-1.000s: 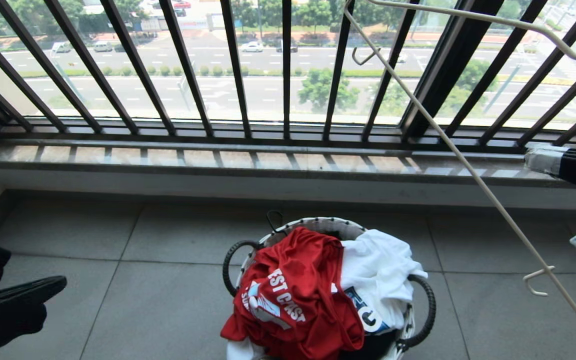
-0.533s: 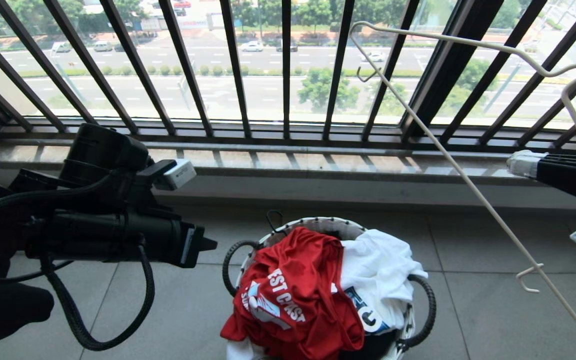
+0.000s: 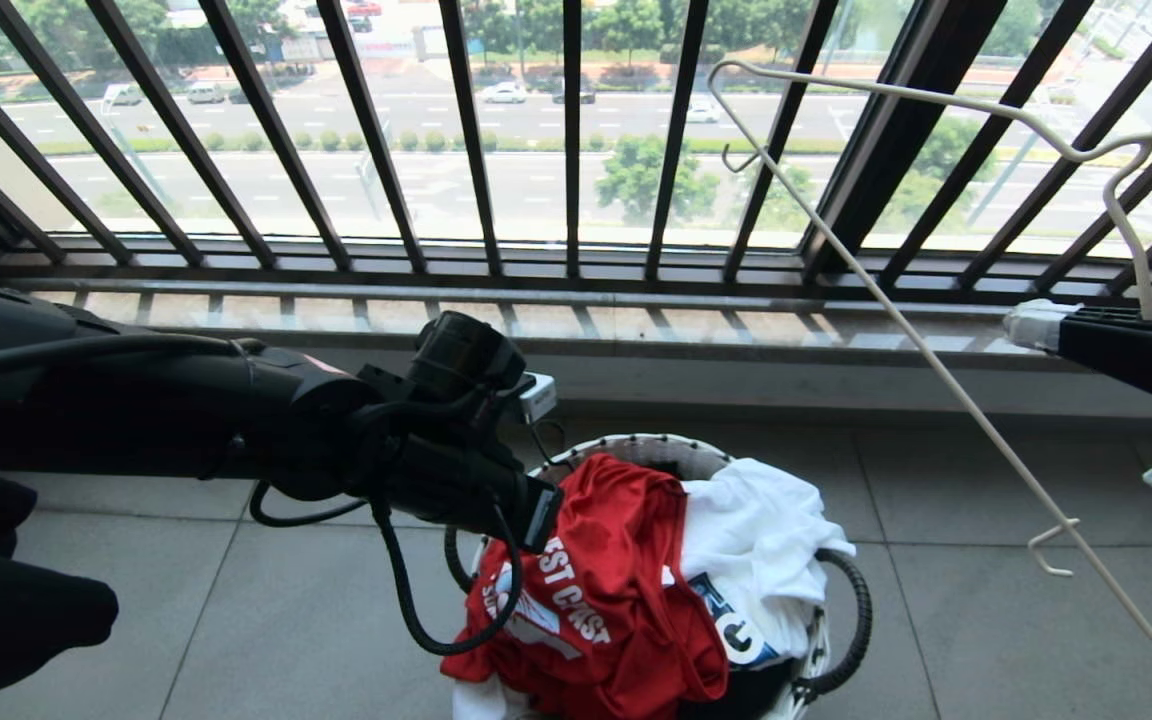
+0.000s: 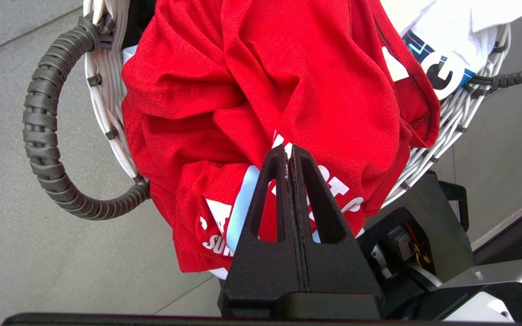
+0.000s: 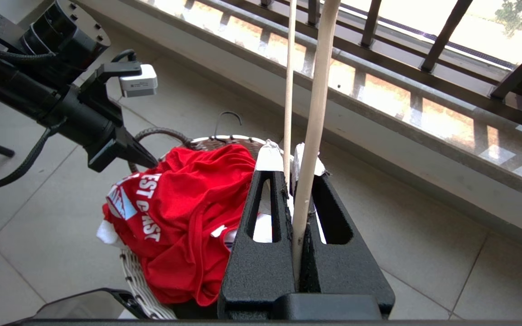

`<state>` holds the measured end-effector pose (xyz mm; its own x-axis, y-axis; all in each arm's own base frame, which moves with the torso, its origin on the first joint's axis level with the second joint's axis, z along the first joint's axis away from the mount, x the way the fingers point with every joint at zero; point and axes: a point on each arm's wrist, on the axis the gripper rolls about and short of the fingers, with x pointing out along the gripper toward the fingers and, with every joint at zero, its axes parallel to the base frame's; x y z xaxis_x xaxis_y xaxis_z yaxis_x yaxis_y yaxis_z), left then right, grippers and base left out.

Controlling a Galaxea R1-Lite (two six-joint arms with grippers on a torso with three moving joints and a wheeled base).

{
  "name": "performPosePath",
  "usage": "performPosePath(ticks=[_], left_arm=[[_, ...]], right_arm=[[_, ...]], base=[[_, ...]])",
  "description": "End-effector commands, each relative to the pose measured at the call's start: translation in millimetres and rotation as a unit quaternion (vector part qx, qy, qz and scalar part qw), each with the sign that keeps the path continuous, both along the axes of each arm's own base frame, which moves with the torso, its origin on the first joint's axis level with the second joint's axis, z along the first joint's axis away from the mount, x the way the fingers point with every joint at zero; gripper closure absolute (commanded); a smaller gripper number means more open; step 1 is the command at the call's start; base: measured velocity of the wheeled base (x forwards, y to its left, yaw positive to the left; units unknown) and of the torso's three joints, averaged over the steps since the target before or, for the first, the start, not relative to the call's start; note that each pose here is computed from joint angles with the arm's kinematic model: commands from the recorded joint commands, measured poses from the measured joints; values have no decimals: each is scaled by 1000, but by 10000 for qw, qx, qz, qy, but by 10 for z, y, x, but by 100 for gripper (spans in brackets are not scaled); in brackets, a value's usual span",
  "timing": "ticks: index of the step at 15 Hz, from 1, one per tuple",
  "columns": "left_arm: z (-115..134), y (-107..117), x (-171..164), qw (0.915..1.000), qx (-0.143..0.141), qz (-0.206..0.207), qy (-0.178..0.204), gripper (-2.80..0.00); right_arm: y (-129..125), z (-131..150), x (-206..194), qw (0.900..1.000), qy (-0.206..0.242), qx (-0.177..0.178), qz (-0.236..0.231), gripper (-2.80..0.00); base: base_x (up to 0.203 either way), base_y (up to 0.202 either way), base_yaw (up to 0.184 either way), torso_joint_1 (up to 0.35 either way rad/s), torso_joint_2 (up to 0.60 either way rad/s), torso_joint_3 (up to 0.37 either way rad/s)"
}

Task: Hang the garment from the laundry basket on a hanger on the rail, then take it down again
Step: Pick up clothes from the basket

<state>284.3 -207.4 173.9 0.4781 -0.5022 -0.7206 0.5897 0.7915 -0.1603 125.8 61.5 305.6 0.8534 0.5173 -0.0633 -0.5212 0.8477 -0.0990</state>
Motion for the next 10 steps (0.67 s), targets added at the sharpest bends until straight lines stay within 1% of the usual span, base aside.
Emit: performPosePath(ticks=[1, 5, 6, 10], left_arm=[[-79, -50, 29, 10000, 67, -17, 72, 0], [-23, -40, 0, 10000, -21, 10, 39, 0], [-29, -53, -13, 10000, -15, 0, 49, -280], [44, -74, -19, 9999, -123, 55, -10, -280]], right_arm=[[6, -10, 22, 10000, 26, -18, -8, 0], [6, -10, 33, 10000, 31, -29, -23, 0], [2, -8, 29, 10000, 24, -26, -30, 0], [2, -8, 39, 10000, 31, -29, -46, 0]], base=[[0, 0, 0, 0, 0, 0], [0, 0, 0, 0, 0, 0], [0, 0, 0, 0, 0, 0], [0, 0, 0, 0, 0, 0]])
